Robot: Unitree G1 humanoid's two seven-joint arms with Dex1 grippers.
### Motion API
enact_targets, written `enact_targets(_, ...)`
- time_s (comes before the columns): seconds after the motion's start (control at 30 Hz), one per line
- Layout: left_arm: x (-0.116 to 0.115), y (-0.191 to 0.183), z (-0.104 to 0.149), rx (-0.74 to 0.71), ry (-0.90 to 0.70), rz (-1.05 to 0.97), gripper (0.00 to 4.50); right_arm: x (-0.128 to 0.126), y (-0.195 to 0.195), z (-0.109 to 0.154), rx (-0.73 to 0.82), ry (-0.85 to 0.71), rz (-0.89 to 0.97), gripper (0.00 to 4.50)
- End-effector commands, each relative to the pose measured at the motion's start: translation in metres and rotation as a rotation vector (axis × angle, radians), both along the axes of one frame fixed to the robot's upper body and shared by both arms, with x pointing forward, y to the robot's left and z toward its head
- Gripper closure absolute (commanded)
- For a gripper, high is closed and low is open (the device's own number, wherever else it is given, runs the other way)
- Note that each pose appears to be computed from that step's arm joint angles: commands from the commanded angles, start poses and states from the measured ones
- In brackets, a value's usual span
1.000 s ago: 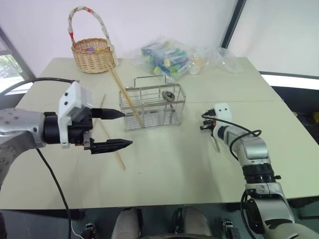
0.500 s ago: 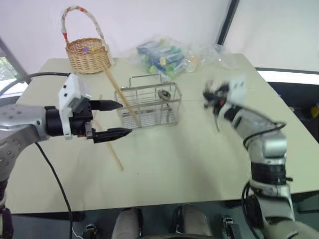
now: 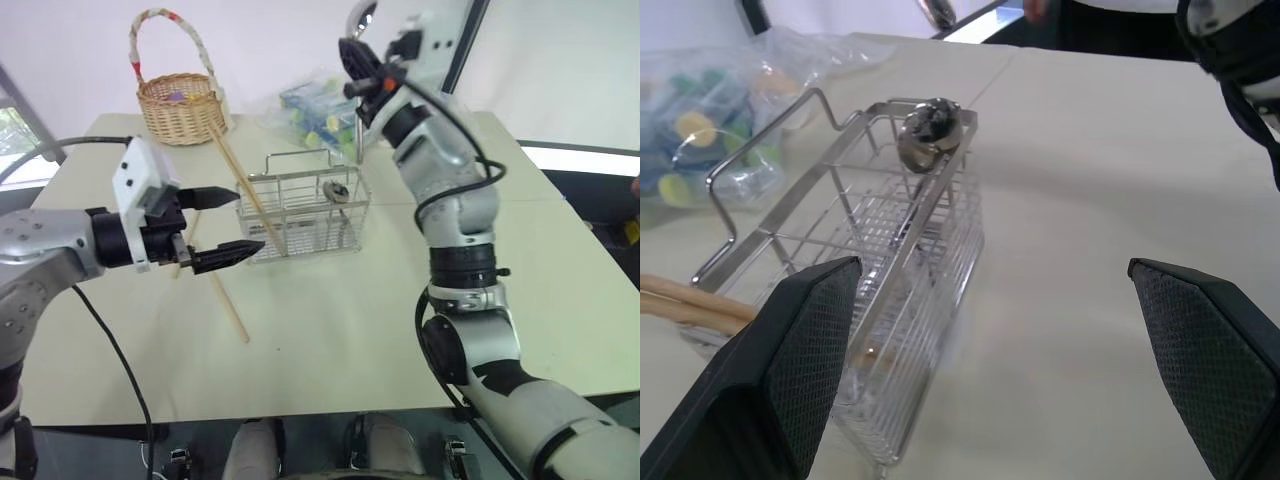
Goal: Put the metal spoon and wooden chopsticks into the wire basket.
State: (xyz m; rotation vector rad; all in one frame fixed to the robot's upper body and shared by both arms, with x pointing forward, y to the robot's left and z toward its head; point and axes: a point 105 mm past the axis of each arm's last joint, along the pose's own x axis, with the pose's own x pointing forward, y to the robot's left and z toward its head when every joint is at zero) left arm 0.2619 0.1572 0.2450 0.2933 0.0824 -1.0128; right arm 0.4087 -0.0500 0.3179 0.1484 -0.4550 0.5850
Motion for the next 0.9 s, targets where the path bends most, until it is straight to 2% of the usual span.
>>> enact_targets(0.03,-0.008,0.003,0.014,0.006,-0.060,0.023,0.00,0.003,0.004,-0.002,-0.025,-0.093,-0.026,4.46)
enact_targets(0.27,-0.010,0.005,0.020,0.008,-0.073,0.056,0.00,0.009,0.007,-0.026,-0.012,-0.085,-0.025,4.46)
enact_targets(0.37,-0.012,0.006,0.021,0.010,-0.075,0.060,0.00,0.010,0.006,-0.032,0.032,-0.054,-0.010,3.44)
enact_targets(0.43,-0.011,0.006,0.022,0.012,-0.076,0.063,0.00,0.010,0.003,-0.033,0.045,-0.046,-0.020,2.54)
enact_targets(0.57,-0.008,0.007,0.025,0.004,-0.074,0.060,0.00,0.009,-0.007,-0.032,0.050,-0.045,-0.068,0.40)
enact_targets(0.6,-0.007,0.007,0.026,0.002,-0.074,0.061,0.00,0.008,-0.011,-0.032,0.051,-0.045,-0.080,0.04)
enact_targets(0.73,0.000,0.010,0.029,-0.012,-0.079,0.071,0.00,0.003,-0.028,-0.023,0.047,-0.060,-0.115,0.04)
enact_targets(0.9,0.012,0.019,0.036,-0.066,-0.098,0.133,0.00,-0.011,-0.058,0.009,0.029,-0.092,-0.090,0.04)
